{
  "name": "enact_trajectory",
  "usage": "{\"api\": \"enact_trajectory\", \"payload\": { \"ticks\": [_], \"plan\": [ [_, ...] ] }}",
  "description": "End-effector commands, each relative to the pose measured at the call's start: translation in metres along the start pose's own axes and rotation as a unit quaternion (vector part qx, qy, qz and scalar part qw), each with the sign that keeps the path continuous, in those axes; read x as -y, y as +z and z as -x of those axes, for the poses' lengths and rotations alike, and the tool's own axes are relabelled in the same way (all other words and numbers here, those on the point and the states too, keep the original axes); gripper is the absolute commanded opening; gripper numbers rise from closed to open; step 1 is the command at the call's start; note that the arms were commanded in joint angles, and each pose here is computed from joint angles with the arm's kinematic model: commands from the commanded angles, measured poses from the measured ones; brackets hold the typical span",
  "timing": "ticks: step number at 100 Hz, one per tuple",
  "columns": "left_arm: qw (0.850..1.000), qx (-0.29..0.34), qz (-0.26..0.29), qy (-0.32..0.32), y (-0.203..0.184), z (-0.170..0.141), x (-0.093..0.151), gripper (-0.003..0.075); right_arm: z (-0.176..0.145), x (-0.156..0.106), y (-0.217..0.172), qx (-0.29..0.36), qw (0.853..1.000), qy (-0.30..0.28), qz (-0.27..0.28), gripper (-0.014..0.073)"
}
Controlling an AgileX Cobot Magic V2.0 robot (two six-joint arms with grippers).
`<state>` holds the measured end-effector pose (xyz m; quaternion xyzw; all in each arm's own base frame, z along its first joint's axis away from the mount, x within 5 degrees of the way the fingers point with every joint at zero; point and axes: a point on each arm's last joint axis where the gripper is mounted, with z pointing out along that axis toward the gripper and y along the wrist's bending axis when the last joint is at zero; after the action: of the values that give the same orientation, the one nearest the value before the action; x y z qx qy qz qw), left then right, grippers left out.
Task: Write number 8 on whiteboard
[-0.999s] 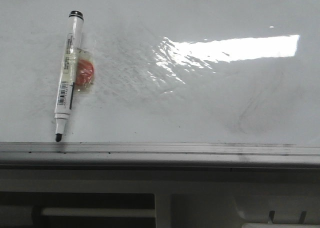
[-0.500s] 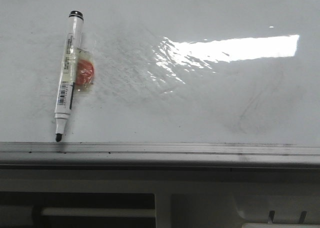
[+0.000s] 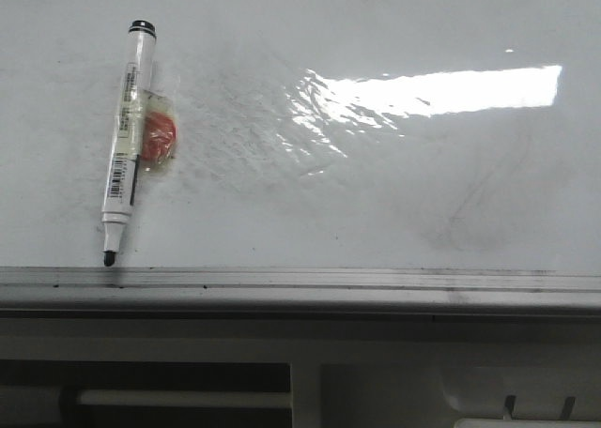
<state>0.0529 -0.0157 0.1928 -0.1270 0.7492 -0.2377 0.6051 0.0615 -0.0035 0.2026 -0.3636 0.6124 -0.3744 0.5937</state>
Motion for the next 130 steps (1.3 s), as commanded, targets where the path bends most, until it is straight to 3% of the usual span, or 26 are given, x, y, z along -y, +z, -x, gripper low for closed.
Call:
{"api": "enact_trajectory", "payload": {
  "ticks": [1,9,20,24,31,37,43,48,53,55,60,65,72,85,98,108,116,123,130],
  "plan": [
    [0.999,0.032,-0.001,-0.013,0.001,-0.004,-0.006,-0.002,0.004,0.001,0.001,0.018,1.0,-0.001,0.001,-0.0064],
    [0.999,0.032,-0.001,-0.013,0.001,-0.004,-0.006,-0.002,0.005,0.002,0.001,0.023,1.0,0.0,0.0,-0.0064],
    [0.999,0.032,-0.001,-0.013,0.001,-0.004,-0.006,-0.002,0.014,-0.002,0.0,0.081,0.996,0.024,0.004,-0.0064],
    [0.999,0.032,-0.001,-0.013,0.001,-0.004,-0.006,-0.002,0.021,-0.001,-0.002,0.122,0.991,0.06,0.002,-0.0064],
    [0.999,0.032,-0.001,-0.013,0.001,-0.004,-0.006,-0.002,0.028,0.003,-0.004,0.162,0.971,0.177,-0.002,-0.0063],
    [0.999,0.032,-0.001,-0.013,0.001,-0.004,-0.006,-0.002,0.025,0.007,-0.003,0.154,0.942,0.3,-0.004,-0.0063],
    [0.999,0.032,-0.004,-0.025,0.001,-0.004,-0.005,-0.002,0.017,0.006,-0.001,0.106,0.913,0.394,-0.001,-0.0063],
    [0.998,0.032,-0.009,-0.048,0.001,-0.004,-0.004,-0.002,0.013,0.005,0.0,0.082,0.877,0.473,0.0,-0.0063],
    [0.996,0.037,-0.017,-0.08,0.001,-0.003,-0.003,-0.002,0.01,0.006,0.0,0.072,0.826,0.559,-0.002,-0.0063],
    [0.994,0.04,-0.021,-0.098,0.001,-0.002,-0.002,-0.002,0.01,0.006,0.0,0.071,0.813,0.577,-0.002,-0.0063],
    [0.987,0.043,-0.033,-0.149,0.001,-0.001,-0.001,-0.002,0.009,0.008,0.0,0.072,0.765,0.64,-0.007,-0.0063],
    [0.976,0.042,-0.047,-0.209,0.001,0.0,0.001,-0.002,0.008,0.01,0.0,0.08,0.732,0.677,-0.016,-0.0063],
    [0.967,0.047,-0.055,-0.243,0.0,0.002,0.002,-0.002,0.01,0.016,-0.001,0.088,0.708,0.7,-0.021,-0.0063],
    [0.973,0.051,-0.066,-0.213,-0.003,0.009,0.008,-0.002,0.022,0.03,-0.002,0.048,0.713,0.699,0.017,-0.0063],
    [0.99,0.043,-0.087,-0.102,-0.009,0.026,0.025,-0.002,0.037,0.054,-0.003,-0.006,0.755,0.653,0.053,-0.0062],
    [0.995,0.013,-0.095,-0.019,-0.009,0.039,0.039,-0.002,0.045,0.072,-0.001,-0.06,0.788,0.609,0.072,-0.0063],
    [0.995,-0.023,-0.093,0.036,-0.005,0.048,0.048,-0.0019,0.053,0.087,0.001,-0.067,0.813,0.573,0.08,-0.0063],
    [0.993,-0.036,-0.094,0.065,-0.001,0.057,0.053,0.0007,0.06,0.099,0.003,-0.061,0.824,0.557,0.08,-0.0062],
    [0.989,-0.055,-0.097,0.092,0.002,0.063,0.058,0.009,0.065,0.108,0.004,-0.052,0.822,0.561,0.084,-0.0034]
  ]
}}
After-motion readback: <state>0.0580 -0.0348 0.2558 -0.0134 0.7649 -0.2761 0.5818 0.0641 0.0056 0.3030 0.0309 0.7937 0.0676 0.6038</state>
